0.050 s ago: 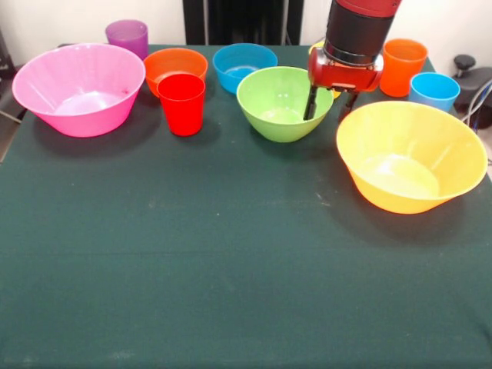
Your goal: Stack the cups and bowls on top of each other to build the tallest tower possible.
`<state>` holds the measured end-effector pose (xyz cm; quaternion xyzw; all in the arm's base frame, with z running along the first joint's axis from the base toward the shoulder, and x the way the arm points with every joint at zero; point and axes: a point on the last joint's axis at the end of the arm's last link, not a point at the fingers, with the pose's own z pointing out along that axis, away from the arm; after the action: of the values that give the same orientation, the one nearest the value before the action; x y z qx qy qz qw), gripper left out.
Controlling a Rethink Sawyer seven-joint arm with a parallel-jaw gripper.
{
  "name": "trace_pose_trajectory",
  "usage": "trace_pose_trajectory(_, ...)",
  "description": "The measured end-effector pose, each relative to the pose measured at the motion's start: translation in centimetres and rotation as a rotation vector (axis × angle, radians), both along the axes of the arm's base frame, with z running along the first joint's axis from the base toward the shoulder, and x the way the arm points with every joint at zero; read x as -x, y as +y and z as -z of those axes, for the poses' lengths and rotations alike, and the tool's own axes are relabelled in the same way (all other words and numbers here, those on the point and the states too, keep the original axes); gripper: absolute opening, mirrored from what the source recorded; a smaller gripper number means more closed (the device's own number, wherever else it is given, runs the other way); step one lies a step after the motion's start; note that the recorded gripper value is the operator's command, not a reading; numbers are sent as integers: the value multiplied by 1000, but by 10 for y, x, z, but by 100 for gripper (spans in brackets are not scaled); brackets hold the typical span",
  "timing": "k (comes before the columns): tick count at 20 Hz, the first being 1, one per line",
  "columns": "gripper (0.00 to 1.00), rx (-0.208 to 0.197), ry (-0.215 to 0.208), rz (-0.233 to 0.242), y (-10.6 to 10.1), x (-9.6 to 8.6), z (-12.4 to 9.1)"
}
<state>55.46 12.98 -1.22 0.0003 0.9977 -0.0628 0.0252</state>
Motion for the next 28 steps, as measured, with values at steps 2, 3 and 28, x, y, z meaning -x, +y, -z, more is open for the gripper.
trace_pose_trajectory(2,0,0,0,0,0,0,0)
trace_pose_trajectory(3,0,0,0,0,0,0,0)
trace_pose_trajectory(28,0,8,-4,7,-1,0,-2)
